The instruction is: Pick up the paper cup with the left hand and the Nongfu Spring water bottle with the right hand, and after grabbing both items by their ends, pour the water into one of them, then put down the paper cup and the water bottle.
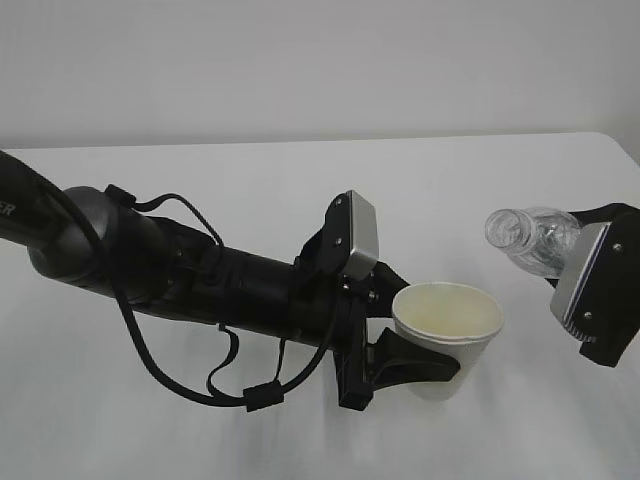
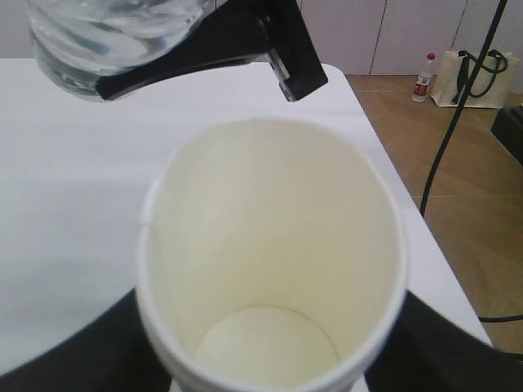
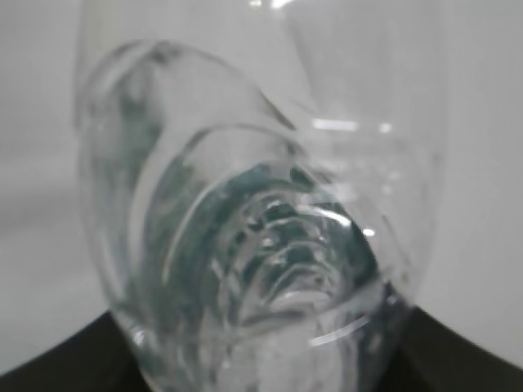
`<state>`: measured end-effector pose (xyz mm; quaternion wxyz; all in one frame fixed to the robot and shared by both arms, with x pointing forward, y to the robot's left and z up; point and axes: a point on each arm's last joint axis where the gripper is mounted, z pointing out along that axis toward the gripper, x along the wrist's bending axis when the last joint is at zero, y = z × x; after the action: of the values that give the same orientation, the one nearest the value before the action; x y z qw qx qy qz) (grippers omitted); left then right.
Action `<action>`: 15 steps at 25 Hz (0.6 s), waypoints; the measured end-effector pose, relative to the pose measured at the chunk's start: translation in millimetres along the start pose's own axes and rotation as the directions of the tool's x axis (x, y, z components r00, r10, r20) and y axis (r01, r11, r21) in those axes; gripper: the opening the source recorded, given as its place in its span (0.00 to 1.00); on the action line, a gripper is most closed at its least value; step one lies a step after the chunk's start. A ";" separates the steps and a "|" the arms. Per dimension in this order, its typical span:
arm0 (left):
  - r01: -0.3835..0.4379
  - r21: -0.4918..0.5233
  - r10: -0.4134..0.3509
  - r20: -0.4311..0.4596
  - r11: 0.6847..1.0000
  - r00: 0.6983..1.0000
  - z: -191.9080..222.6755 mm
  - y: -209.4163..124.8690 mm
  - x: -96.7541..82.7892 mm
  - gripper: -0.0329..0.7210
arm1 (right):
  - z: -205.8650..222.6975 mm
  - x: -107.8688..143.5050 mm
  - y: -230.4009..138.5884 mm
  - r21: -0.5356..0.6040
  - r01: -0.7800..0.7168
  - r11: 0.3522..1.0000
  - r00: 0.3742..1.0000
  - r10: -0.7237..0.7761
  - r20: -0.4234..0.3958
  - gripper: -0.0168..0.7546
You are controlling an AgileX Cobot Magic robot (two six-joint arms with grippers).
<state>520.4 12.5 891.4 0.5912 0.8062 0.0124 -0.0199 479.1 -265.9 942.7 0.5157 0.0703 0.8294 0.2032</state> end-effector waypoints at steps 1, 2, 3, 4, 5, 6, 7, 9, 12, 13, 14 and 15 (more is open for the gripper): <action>0.000 0.000 0.000 0.000 1.000 1.000 0.0 0.0 0.0 0.64 | 0.0 0.0 0.0 0.000 0.012 1.000 1.000 -0.012 0.000 0.56; 0.000 0.000 0.000 0.000 1.000 1.000 0.0 0.0 0.0 0.64 | 0.0 0.0 0.0 0.000 0.033 0.999 0.999 -0.033 0.000 0.56; 0.000 -0.005 0.000 0.004 1.000 1.000 0.0 0.5 -0.3 0.64 | 0.0 0.0 0.0 0.000 0.048 0.999 0.999 -0.048 0.000 0.56; 0.000 -0.010 0.000 0.007 1.000 1.000 0.0 0.9 -0.7 0.64 | 0.0 0.0 0.0 0.000 0.061 0.998 0.998 -0.061 0.000 0.56; 0.000 -0.018 0.000 0.013 1.000 1.000 0.0 1.7 -1.2 0.64 | 0.0 0.0 0.0 0.000 0.068 0.998 0.998 -0.068 0.000 0.56; 0.000 -0.022 0.000 0.016 1.000 1.000 0.0 2.0 -1.5 0.64 | 0.0 0.0 0.0 0.000 0.070 0.998 0.998 -0.070 0.000 0.56; 0.000 -0.025 0.000 0.019 1.000 1.000 0.0 2.3 -1.7 0.64 | 0.0 0.0 0.0 0.000 0.077 0.997 0.997 -0.077 0.000 0.56; 0.000 -0.028 0.000 0.021 1.000 1.000 -0.1 2.6 -1.9 0.64 | 0.0 -0.5 0.4 -0.004 0.092 0.996 0.996 -0.092 0.006 0.56; 0.000 -0.030 0.000 0.022 1.000 1.000 -0.1 2.7 -2.0 0.64 | 0.0 -1.4 1.1 -0.010 0.126 0.992 0.992 -0.126 0.017 0.56; 0.000 -0.030 0.000 0.022 1.000 1.000 -0.1 2.7 -2.0 0.64 | 0.0 -1.6 1.3 -0.011 0.137 0.991 0.990 -0.136 0.020 0.56; 0.000 -0.031 0.000 0.023 1.000 1.000 -0.1 2.8 -2.1 0.64 | 0.0 -2.0 1.5 -0.013 0.141 0.990 0.990 -0.141 0.024 0.56; 0.000 -0.032 0.000 0.024 0.999 1.000 -0.1 2.9 -2.2 0.64 | -0.1 -2.5 1.9 -0.017 0.145 0.989 0.989 -0.145 0.030 0.56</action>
<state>518.4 11.7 894.3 0.6041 0.7964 0.0057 -0.0292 480.0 -265.0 945.6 0.5418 0.0078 0.8227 0.1721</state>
